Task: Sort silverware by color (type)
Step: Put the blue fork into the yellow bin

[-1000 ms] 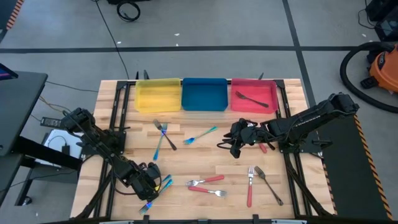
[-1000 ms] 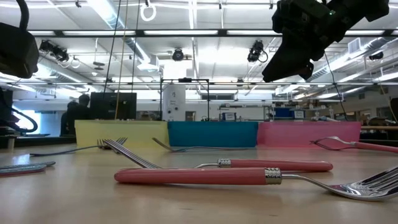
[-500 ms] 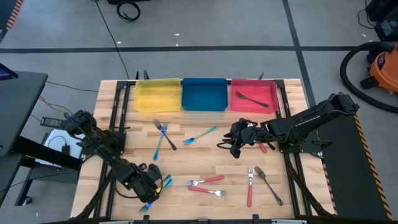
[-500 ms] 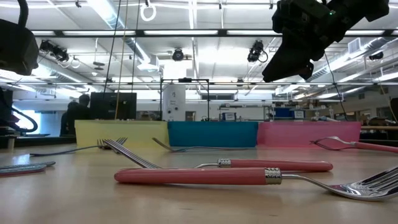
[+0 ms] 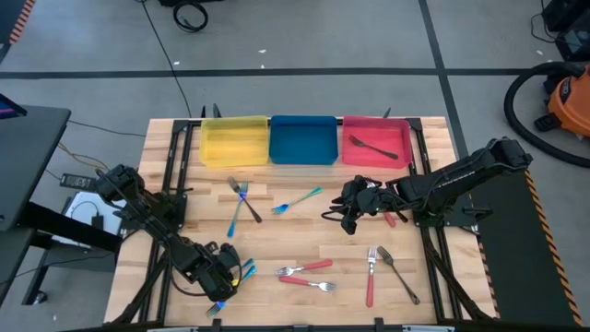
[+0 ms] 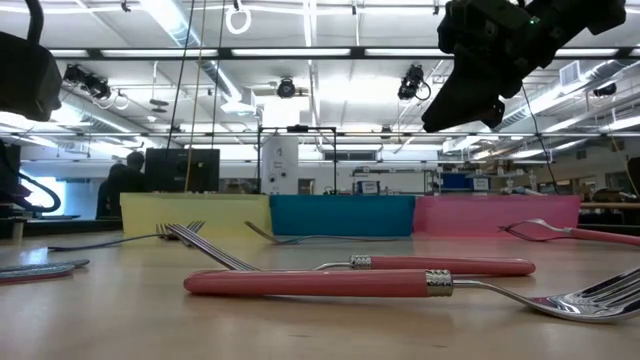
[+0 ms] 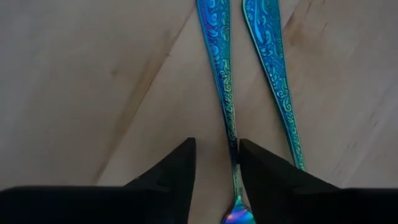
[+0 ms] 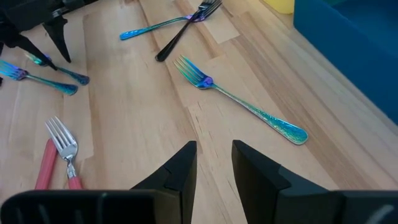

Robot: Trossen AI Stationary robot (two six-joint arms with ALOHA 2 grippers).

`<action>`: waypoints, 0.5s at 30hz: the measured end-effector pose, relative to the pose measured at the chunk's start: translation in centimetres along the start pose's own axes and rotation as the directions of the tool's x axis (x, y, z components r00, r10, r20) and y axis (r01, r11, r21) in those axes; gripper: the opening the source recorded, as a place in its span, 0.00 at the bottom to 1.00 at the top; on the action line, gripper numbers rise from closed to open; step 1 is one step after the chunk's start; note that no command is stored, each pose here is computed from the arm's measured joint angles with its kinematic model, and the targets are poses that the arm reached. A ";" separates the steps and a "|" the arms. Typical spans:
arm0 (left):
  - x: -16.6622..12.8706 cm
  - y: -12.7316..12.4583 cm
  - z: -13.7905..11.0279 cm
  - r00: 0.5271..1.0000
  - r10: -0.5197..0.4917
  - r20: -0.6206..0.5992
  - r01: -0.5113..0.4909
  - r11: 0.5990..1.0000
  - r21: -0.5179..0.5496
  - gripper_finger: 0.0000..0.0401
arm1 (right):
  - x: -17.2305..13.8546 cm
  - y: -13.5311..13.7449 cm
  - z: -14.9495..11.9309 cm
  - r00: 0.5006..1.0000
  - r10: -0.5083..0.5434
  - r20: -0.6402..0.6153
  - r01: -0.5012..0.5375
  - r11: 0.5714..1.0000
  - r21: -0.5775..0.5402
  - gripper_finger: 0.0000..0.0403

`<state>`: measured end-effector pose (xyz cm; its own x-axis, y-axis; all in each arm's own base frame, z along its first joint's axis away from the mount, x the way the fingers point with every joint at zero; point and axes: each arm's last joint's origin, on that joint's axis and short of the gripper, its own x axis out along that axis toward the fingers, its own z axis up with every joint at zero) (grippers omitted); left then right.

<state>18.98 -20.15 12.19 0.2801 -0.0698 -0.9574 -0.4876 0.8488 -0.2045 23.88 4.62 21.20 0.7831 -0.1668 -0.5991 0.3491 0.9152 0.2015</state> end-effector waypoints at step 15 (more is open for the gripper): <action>0.0 0.3 0.2 1.000 0.031 -0.005 -0.031 0.998 0.049 0.02 | 0.0 0.0 0.0 1.000 0.002 -0.002 -0.002 1.000 -0.002 0.27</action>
<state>18.95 -19.81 12.15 0.2607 -0.0461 -0.9643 -0.4552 0.8750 -0.1649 23.88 4.63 21.19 0.7830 -0.1639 -0.6001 0.3461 0.9163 0.2014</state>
